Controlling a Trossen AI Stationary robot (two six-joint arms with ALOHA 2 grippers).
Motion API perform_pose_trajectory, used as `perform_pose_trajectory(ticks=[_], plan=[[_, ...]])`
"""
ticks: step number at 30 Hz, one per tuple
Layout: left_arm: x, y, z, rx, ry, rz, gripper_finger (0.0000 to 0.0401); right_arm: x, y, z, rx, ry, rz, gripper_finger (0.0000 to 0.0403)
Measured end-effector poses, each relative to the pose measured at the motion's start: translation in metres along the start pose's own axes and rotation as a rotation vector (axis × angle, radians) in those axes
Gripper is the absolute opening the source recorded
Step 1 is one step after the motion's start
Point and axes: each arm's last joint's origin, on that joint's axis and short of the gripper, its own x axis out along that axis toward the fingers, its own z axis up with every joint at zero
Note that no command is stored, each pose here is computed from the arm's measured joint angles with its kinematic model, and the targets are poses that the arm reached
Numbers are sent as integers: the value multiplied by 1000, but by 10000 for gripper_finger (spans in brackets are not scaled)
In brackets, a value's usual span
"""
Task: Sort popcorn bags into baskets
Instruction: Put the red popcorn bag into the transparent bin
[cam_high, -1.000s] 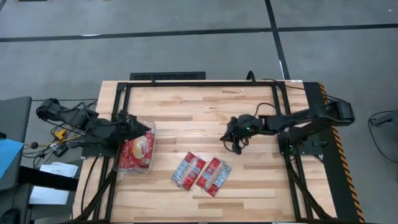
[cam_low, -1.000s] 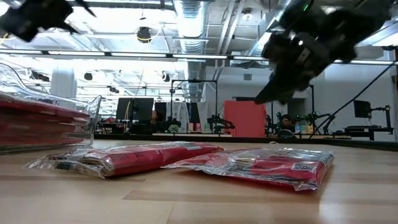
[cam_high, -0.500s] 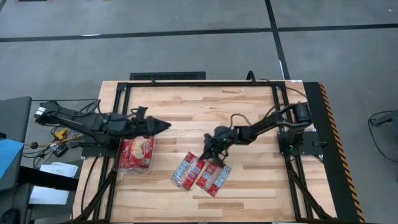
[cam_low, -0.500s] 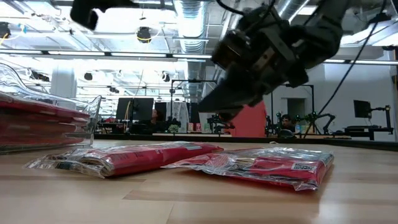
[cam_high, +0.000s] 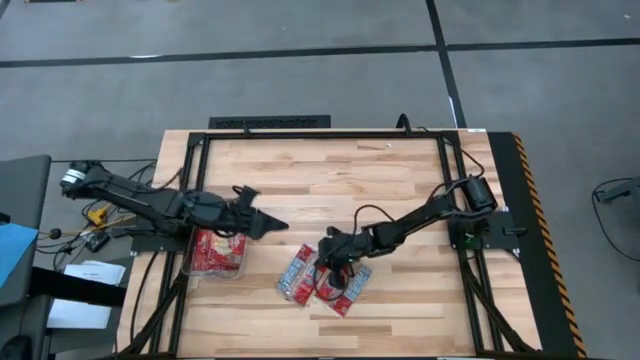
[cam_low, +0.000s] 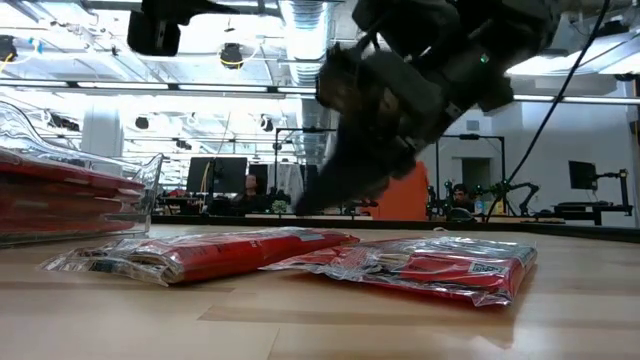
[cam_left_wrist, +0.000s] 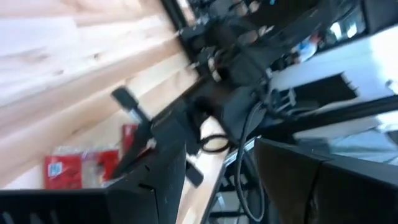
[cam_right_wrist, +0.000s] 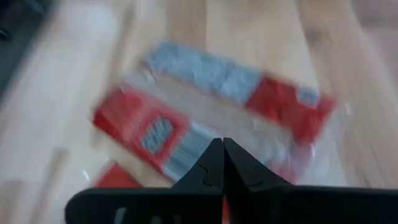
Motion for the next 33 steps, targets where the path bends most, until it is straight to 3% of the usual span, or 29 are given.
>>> perform_pose_trajectory(ticks=[7, 15, 18, 21, 25, 29, 33], plan=[[22, 6, -22, 15, 51, 39, 178, -13, -12, -9, 135, 203, -319, 9], [46, 19, -24, -38, -63, 113, 178, -61, -47, 7, 138, 315, -572, 33], [56, 28, -21, -45, -90, 156, 180, -80, -56, 19, 129, 305, -582, 23], [67, 38, -16, -48, -107, 189, 188, -104, -50, 37, 142, 200, -553, 14], [84, 42, -9, -1, -107, 123, 210, -137, -35, 49, 139, 69, -505, 17], [96, 48, -1, 24, -89, 79, 241, -156, -23, 40, 143, -55, -453, 33], [105, 62, 3, 22, -53, 115, 266, -146, -14, 15, 177, -160, -382, 33]])
